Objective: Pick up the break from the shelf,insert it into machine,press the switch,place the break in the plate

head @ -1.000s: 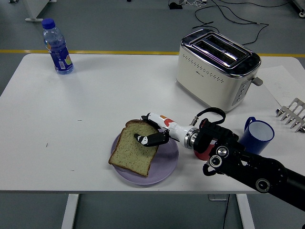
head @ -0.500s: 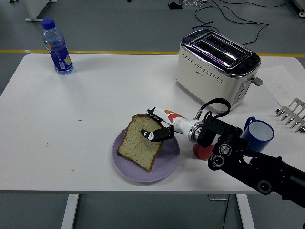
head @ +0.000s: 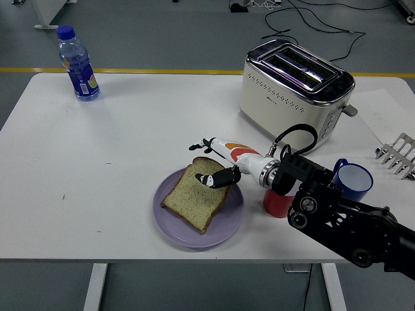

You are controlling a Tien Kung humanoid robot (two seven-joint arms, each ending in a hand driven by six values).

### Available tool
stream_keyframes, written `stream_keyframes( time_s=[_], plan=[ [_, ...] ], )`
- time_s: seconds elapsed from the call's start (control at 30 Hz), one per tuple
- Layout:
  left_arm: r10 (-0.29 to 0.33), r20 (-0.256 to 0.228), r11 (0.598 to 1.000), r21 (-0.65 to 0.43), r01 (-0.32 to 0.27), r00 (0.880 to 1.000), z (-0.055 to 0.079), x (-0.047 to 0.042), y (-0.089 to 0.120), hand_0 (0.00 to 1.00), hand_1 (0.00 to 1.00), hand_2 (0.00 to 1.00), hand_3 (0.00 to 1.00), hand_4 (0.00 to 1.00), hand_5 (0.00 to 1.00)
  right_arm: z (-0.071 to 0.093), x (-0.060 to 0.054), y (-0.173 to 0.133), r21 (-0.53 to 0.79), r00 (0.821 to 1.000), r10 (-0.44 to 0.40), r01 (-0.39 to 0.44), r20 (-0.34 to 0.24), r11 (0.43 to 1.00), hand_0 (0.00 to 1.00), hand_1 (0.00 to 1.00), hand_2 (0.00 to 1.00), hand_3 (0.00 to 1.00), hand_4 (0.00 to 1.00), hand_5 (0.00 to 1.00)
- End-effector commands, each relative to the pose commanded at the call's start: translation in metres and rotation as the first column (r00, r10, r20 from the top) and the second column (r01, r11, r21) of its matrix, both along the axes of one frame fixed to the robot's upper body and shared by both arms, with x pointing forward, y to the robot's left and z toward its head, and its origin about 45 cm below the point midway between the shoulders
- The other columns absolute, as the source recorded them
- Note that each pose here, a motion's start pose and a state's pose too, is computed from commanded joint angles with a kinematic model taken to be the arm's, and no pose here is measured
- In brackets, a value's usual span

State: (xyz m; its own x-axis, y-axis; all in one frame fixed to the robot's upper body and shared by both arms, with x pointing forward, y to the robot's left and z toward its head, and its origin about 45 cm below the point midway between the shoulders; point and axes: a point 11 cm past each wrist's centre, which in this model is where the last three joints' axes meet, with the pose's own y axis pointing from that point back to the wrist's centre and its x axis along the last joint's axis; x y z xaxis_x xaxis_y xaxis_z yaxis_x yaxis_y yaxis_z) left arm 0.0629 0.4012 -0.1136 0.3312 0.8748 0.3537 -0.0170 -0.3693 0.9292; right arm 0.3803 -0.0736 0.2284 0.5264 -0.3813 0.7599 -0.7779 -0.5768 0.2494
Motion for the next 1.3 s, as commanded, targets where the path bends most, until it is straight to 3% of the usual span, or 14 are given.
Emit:
stream_keyframes(
  time_s=[0.33,0.47,0.6,0.63,0.67,0.7,0.77,0.83,0.87,0.93,1.03,1.2,1.27,1.3],
  plan=[
    [-0.001,0.0,1.0,0.001,0.001,1.0,0.0,-0.0001,0.0,0.655,0.594,0.592,0.595,0.325,0.939,0.014,-0.005,0.002,0.06,0.999,0.021,-0.023,0.034,0.998,0.951,0.905,0.946,0.892,0.703,0.204],
    [0.0,0.002,1.0,0.0,0.0,1.0,0.0,0.0003,0.0,0.655,0.595,0.593,0.595,0.324,0.939,0.035,-0.013,0.003,0.162,0.996,0.057,-0.068,0.068,0.984,0.93,0.868,0.904,0.865,0.707,0.213],
    [0.003,0.004,1.0,0.0,-0.003,1.0,0.0,0.001,0.001,0.655,0.595,0.593,0.595,0.324,0.939,0.07,-0.026,-0.002,0.353,0.989,0.113,-0.142,0.099,0.925,0.93,0.868,0.904,0.865,0.707,0.213],
    [0.004,0.004,1.0,0.0,-0.004,1.0,0.0,0.0009,0.001,0.655,0.595,0.593,0.595,0.324,0.939,0.083,-0.03,-0.004,0.414,0.985,0.132,-0.167,0.112,0.895,0.93,0.868,0.904,0.865,0.707,0.213],
    [0.004,0.004,1.0,0.0,-0.004,1.0,0.0,0.001,0.001,0.655,0.595,0.593,0.595,0.325,0.939,0.091,-0.033,-0.005,0.458,0.982,0.151,-0.188,0.116,0.869,0.827,0.767,0.802,0.77,0.669,0.224],
    [0.003,0.004,1.0,0.0,-0.003,1.0,0.0,0.001,0.001,0.655,0.595,0.593,0.595,0.325,0.939,0.103,-0.038,-0.007,0.512,0.976,0.174,-0.216,0.131,0.832,0.827,0.767,0.802,0.77,0.669,0.224],
    [0.003,0.003,1.0,0.0,-0.003,1.0,0.0,0.0009,0.001,0.655,0.595,0.593,0.595,0.325,0.939,0.111,-0.041,-0.009,0.576,0.975,0.192,-0.219,0.109,0.787,0.827,0.767,0.802,0.77,0.669,0.224],
    [0.002,0.002,1.0,0.001,-0.002,1.0,0.0,0.0003,0.001,0.655,0.595,0.593,0.595,0.325,0.939,0.135,-0.048,-0.017,0.659,0.966,0.229,-0.253,0.125,0.709,0.827,0.767,0.802,0.77,0.669,0.224],
    [0.002,0.002,1.0,0.001,-0.002,1.0,0.0,0.0002,0.002,0.655,0.594,0.593,0.596,0.325,0.939,0.143,-0.049,-0.021,0.687,0.963,0.24,-0.256,0.122,0.68,0.764,0.714,0.717,0.684,0.604,0.223],
    [0.001,0.001,1.0,0.002,-0.001,1.0,0.0,-0.0001,0.002,0.655,0.594,0.593,0.596,0.325,0.939,0.164,-0.053,-0.034,0.748,0.957,0.253,-0.269,0.138,0.607,0.764,0.714,0.717,0.684,0.604,0.223],
    [0.002,0.0,1.0,0.002,-0.002,1.0,0.001,-0.0004,0.002,0.655,0.594,0.593,0.596,0.325,0.939,0.183,-0.045,-0.057,0.831,0.966,0.224,-0.227,0.127,0.508,0.764,0.714,0.717,0.684,0.604,0.223],
    [0.003,-0.002,1.0,0.004,-0.003,1.0,0.001,-0.0019,0.003,0.654,0.594,0.593,0.596,0.323,0.934,0.216,-0.028,-0.118,0.941,0.988,0.07,-0.15,0.135,0.304,0.772,0.718,0.73,0.688,0.606,0.251],
    [0.003,-0.002,1.0,0.004,-0.003,1.0,0.0,-0.0021,0.003,0.655,0.594,0.592,0.596,0.323,0.933,0.222,-0.024,-0.132,0.966,0.993,0.051,-0.118,0.109,0.229,0.785,0.723,0.739,0.688,0.557,0.281],
    [0.003,-0.004,1.0,0.004,-0.003,1.0,0.0,-0.0028,0.003,0.655,0.594,0.592,0.596,0.323,0.933,0.221,-0.013,-0.159,0.983,0.997,-0.026,-0.065,0.071,0.17,0.785,0.723,0.739,0.688,0.557,0.281]
  ],
)
